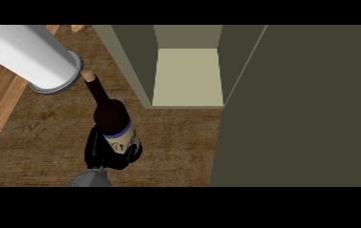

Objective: Pick up the wine, place it into the cabinet and close the cabinet

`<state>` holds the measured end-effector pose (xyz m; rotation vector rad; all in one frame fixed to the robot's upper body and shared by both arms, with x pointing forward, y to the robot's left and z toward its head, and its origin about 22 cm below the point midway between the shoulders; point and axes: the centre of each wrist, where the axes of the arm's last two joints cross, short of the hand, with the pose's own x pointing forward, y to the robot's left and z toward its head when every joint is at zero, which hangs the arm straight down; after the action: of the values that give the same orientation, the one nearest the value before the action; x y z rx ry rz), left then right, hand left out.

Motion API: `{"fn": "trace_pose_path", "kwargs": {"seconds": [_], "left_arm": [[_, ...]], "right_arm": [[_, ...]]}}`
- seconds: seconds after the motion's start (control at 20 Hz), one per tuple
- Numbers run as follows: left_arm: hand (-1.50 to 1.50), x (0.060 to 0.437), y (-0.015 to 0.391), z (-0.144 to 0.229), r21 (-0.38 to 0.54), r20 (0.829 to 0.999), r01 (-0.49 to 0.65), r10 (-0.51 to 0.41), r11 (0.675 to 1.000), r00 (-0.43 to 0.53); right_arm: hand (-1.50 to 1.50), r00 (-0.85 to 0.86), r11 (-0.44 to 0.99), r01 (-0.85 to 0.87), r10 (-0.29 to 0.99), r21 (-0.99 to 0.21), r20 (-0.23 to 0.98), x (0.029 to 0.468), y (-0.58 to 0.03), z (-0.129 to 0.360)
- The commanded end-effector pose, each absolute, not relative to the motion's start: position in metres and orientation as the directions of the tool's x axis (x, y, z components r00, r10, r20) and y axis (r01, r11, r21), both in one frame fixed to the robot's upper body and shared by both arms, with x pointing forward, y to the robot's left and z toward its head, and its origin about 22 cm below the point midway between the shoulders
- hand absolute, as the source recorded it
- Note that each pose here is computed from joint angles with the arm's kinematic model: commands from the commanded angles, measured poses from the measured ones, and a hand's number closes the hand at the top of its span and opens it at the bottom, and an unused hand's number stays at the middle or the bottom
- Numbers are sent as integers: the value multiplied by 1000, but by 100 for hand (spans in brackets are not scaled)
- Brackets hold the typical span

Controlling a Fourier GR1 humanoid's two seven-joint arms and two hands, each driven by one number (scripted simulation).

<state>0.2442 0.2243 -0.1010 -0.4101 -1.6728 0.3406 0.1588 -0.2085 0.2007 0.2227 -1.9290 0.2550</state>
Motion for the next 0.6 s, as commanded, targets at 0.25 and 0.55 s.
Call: {"fn": "trace_pose_path", "kwargs": {"seconds": [0.25,0.55], "left_arm": [[150,220,166,-73,-467,876,72,472,881,-94],[150,239,133,-57,-493,869,31,494,869,-34]], "right_arm": [[-150,-370,948,-313,-69,-54,926,134,-214,205],[-150,-362,948,-312,-59,-61,930,146,-223,203]]}}
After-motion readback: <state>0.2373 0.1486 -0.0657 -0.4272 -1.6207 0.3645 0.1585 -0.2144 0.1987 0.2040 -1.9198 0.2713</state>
